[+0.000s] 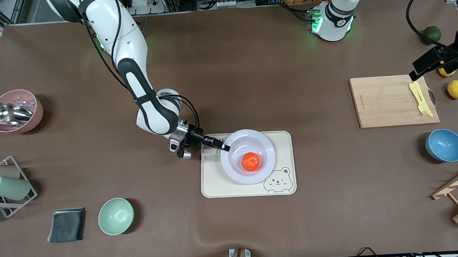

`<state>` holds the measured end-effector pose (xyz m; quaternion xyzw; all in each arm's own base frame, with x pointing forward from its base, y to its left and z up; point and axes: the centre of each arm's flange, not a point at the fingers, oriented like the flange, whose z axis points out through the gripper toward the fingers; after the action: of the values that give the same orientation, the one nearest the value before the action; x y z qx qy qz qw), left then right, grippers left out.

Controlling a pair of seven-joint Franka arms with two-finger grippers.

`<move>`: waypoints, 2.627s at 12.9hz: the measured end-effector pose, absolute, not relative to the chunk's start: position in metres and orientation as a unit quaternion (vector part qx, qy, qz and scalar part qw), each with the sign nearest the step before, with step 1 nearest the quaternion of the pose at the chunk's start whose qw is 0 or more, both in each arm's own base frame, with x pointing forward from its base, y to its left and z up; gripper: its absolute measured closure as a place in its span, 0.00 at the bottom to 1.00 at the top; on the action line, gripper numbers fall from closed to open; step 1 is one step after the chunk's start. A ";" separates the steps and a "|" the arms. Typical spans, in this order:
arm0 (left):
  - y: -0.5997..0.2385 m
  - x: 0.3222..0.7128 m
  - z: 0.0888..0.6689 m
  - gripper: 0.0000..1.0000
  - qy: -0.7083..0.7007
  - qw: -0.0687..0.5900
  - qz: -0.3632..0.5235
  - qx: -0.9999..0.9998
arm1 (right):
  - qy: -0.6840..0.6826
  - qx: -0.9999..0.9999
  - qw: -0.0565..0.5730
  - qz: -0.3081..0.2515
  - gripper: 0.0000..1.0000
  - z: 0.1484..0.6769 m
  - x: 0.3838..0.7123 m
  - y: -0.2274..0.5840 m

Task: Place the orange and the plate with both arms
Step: 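Settle the plate on the tray with the right gripper, then open the right gripper and pull it back from the plate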

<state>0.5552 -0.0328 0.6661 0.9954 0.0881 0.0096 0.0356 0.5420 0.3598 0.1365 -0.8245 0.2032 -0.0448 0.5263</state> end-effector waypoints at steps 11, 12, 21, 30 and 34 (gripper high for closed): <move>-0.035 0.555 0.668 0.00 0.086 0.036 0.012 0.996 | 0.239 -0.833 0.499 0.015 0.30 0.138 0.548 0.355; -0.035 0.555 0.668 0.00 0.086 0.036 0.012 0.996 | 0.235 -0.837 0.494 0.020 0.30 0.138 0.549 0.355; -0.032 0.555 0.668 0.00 0.089 0.036 0.012 0.995 | 0.246 -0.872 0.416 0.079 0.25 0.173 0.575 0.344; -0.043 0.556 0.667 0.00 0.079 0.037 0.016 0.996 | 0.227 -0.888 0.376 0.137 0.00 0.231 0.605 0.285; -0.048 0.556 0.666 0.00 0.075 0.037 0.016 0.996 | 0.198 -0.897 0.342 0.197 0.00 0.248 0.612 0.199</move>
<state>0.5560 -0.0477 0.6663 0.9964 0.0749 0.0159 0.0370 0.6115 0.1986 0.2483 -0.8970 0.1984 0.1972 0.3422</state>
